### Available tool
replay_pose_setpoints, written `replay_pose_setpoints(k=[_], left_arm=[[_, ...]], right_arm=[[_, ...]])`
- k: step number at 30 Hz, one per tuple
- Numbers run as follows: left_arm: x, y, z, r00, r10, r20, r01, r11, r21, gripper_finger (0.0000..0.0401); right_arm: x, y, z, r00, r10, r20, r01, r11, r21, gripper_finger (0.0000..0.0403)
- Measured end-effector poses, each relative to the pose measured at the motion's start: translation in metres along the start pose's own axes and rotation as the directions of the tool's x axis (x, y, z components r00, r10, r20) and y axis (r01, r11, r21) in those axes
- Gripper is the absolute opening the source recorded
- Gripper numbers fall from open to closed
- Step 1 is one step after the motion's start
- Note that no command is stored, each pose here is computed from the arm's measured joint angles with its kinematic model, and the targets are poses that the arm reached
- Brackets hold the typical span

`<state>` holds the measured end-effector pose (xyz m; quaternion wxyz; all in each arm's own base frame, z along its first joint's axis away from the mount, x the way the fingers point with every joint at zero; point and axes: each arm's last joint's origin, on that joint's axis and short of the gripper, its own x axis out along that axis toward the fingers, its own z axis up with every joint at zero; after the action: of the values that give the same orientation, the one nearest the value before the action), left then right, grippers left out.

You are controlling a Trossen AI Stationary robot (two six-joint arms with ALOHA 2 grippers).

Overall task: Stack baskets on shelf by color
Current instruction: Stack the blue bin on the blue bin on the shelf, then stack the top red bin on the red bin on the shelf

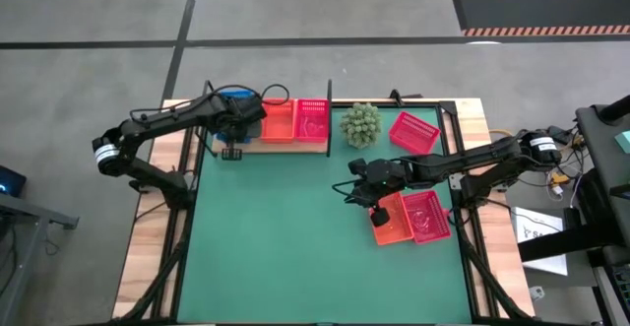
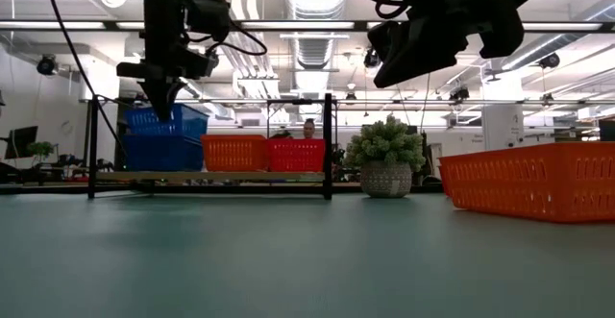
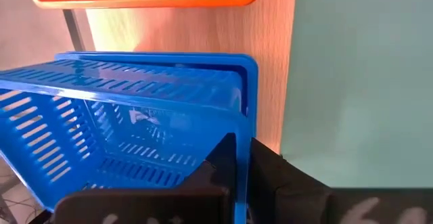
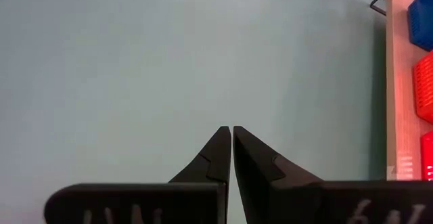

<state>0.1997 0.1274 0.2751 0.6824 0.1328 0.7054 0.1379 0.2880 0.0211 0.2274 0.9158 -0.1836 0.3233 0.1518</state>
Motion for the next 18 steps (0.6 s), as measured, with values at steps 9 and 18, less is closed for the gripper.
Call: replay_pose_setpoints(k=[9,18], left_arm=[[0.0,0.001,-0.001,1.0,0.0,-0.002,0.0,0.999,-0.049,0.0046],[-0.018,0.002,0.002,1.0,-0.001,0.031,0.005,0.991,-0.134,0.0106]], right_arm=[[0.0,0.001,-0.001,1.0,0.006,-0.012,-0.006,1.0,0.016,0.0011],[0.0,0.002,-0.005,0.999,0.023,-0.049,-0.019,0.998,0.065,0.0011]])
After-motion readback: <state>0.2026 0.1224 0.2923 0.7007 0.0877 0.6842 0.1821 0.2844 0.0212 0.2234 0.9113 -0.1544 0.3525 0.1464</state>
